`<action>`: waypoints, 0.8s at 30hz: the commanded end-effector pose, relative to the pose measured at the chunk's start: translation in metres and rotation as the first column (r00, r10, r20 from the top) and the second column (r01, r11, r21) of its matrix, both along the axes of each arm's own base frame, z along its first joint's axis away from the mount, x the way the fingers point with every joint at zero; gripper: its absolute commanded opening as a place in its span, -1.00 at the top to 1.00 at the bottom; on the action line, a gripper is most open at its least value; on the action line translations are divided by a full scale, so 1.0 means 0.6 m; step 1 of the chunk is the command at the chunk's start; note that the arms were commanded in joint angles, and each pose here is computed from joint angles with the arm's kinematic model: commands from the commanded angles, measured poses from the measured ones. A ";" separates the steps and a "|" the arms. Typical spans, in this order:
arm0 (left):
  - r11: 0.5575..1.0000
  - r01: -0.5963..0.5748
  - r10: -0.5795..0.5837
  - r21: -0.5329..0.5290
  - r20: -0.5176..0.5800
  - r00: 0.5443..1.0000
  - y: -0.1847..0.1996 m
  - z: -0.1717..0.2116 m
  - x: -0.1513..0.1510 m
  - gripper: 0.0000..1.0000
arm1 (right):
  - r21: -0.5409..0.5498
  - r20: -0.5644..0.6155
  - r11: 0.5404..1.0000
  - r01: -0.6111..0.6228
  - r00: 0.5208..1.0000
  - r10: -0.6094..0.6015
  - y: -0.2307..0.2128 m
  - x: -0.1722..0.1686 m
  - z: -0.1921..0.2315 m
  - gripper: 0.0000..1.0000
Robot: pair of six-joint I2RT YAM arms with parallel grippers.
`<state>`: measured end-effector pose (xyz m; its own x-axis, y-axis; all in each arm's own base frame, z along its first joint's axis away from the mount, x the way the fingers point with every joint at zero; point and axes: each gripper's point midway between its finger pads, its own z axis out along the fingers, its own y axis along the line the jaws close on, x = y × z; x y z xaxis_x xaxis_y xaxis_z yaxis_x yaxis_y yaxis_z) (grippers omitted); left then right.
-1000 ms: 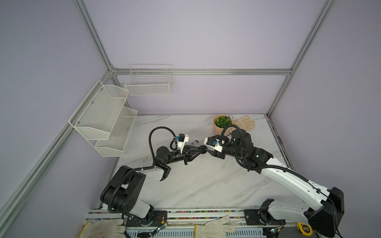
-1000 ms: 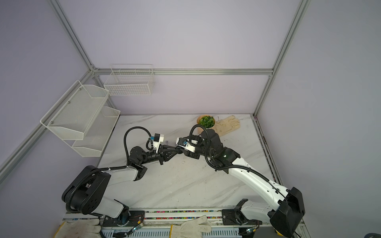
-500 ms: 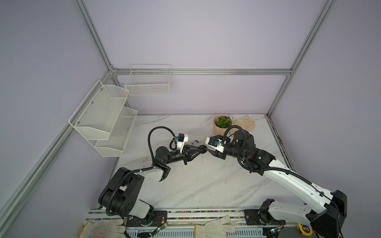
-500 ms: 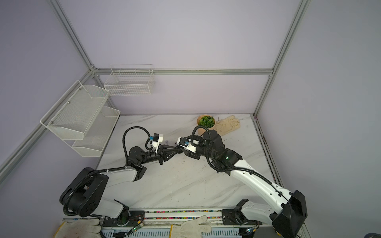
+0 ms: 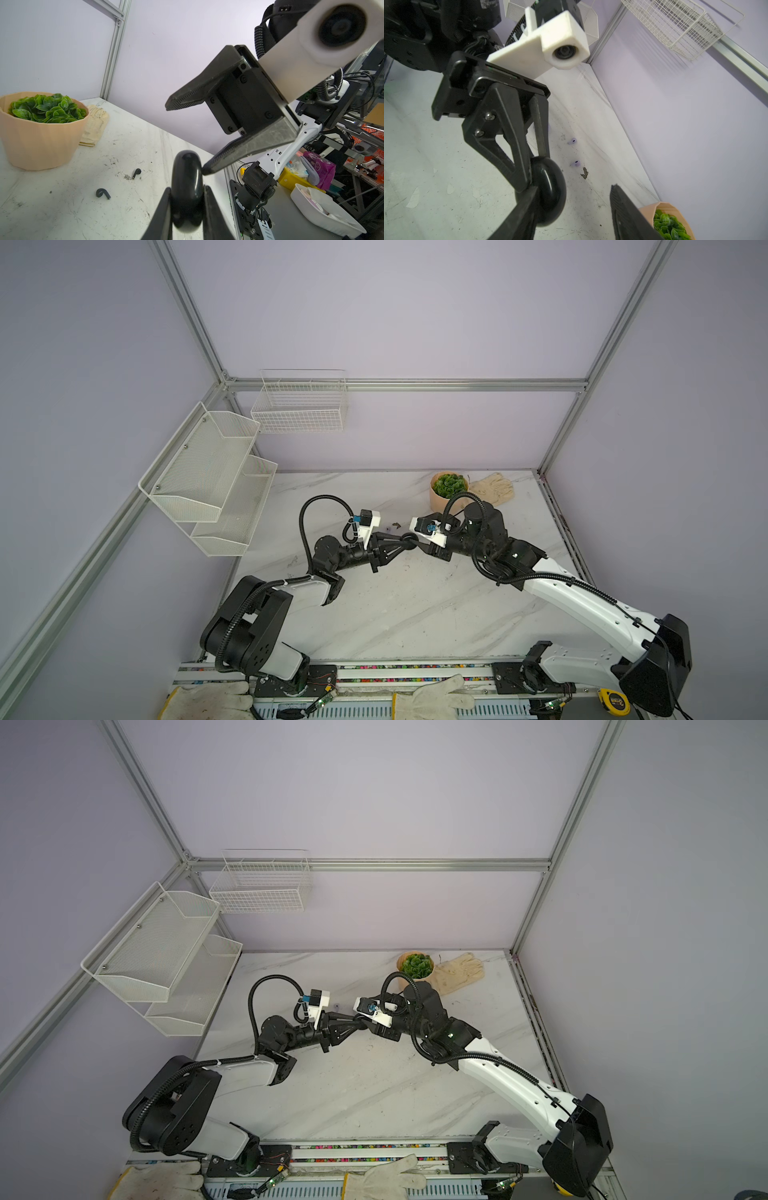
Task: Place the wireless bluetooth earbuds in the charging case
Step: 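Pull the case lid open with the right gripper while the left holds it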
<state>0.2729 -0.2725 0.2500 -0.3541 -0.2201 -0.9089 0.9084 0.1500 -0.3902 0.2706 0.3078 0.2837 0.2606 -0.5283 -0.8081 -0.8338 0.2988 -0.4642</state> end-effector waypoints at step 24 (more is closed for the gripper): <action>0.999 0.031 -0.028 -0.039 0.070 0.997 -0.006 0.035 -0.007 1.00 | 0.002 0.034 0.991 0.133 0.991 -0.133 -0.011 0.040 0.012 -0.07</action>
